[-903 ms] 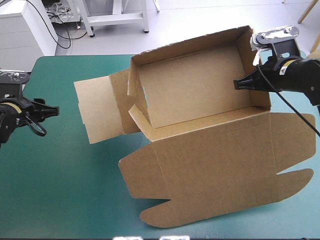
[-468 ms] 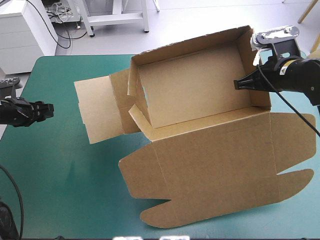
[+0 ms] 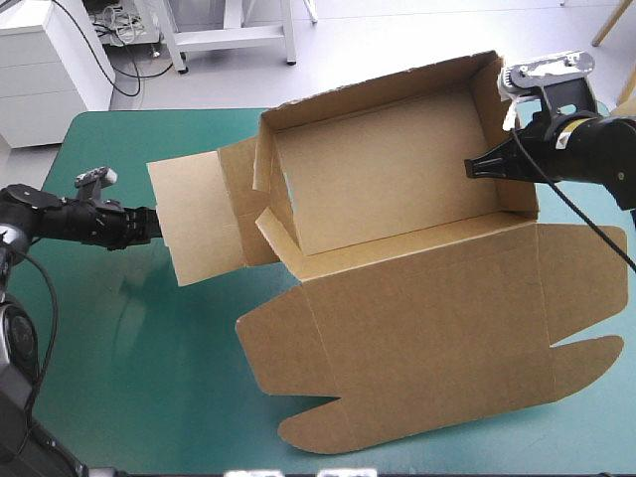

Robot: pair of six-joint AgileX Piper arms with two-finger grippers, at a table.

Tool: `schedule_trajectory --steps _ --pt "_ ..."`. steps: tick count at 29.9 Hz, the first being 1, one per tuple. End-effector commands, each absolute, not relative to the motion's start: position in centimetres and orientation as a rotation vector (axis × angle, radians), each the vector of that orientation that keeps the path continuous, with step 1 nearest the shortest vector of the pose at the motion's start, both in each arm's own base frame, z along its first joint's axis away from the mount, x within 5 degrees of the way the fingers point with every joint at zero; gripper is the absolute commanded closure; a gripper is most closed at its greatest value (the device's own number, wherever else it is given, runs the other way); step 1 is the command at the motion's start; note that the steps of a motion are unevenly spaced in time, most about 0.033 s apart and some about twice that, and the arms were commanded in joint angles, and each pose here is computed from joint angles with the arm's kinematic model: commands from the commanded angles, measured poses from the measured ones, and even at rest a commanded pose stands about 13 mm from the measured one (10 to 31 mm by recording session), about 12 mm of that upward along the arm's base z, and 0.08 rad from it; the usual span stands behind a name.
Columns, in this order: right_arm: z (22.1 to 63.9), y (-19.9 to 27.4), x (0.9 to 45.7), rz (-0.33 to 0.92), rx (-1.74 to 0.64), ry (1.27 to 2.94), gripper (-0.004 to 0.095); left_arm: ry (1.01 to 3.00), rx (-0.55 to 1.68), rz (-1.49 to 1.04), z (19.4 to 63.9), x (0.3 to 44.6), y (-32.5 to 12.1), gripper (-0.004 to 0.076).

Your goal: Fold the box

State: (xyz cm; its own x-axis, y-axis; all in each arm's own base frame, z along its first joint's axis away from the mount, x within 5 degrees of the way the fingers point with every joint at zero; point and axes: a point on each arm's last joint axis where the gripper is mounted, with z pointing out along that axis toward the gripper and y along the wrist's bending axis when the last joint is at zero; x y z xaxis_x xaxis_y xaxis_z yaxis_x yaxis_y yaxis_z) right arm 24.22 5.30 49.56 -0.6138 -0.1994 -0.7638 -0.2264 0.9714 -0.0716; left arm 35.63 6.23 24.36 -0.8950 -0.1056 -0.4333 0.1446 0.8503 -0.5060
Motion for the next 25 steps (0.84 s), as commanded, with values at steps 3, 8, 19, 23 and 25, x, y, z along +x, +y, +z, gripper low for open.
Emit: schedule_trajectory --steps 3,8,19,23,25 --pt "51.6 5.0 23.1 0.063 -0.271 2.123 0.0929 2.289 0.133 -0.976 27.6 37.3 1.5 0.0323" --pt "51.2 5.3 23.8 0.086 -0.250 2.143 0.0930 2.181 0.230 -1.064 28.4 37.7 -2.3 0.0323" --pt "49.0 6.0 26.9 0.088 -0.255 2.226 0.0929 2.014 0.435 -1.327 30.6 36.2 -6.2 0.0323" --pt "48.0 6.5 28.3 0.099 -0.260 2.260 0.0929 1.938 0.455 -1.330 32.7 35.3 -6.4 0.0323" --pt "47.5 6.7 28.9 0.109 -0.263 2.277 0.0929 1.898 0.473 -1.329 33.9 34.7 -6.5 0.0323"
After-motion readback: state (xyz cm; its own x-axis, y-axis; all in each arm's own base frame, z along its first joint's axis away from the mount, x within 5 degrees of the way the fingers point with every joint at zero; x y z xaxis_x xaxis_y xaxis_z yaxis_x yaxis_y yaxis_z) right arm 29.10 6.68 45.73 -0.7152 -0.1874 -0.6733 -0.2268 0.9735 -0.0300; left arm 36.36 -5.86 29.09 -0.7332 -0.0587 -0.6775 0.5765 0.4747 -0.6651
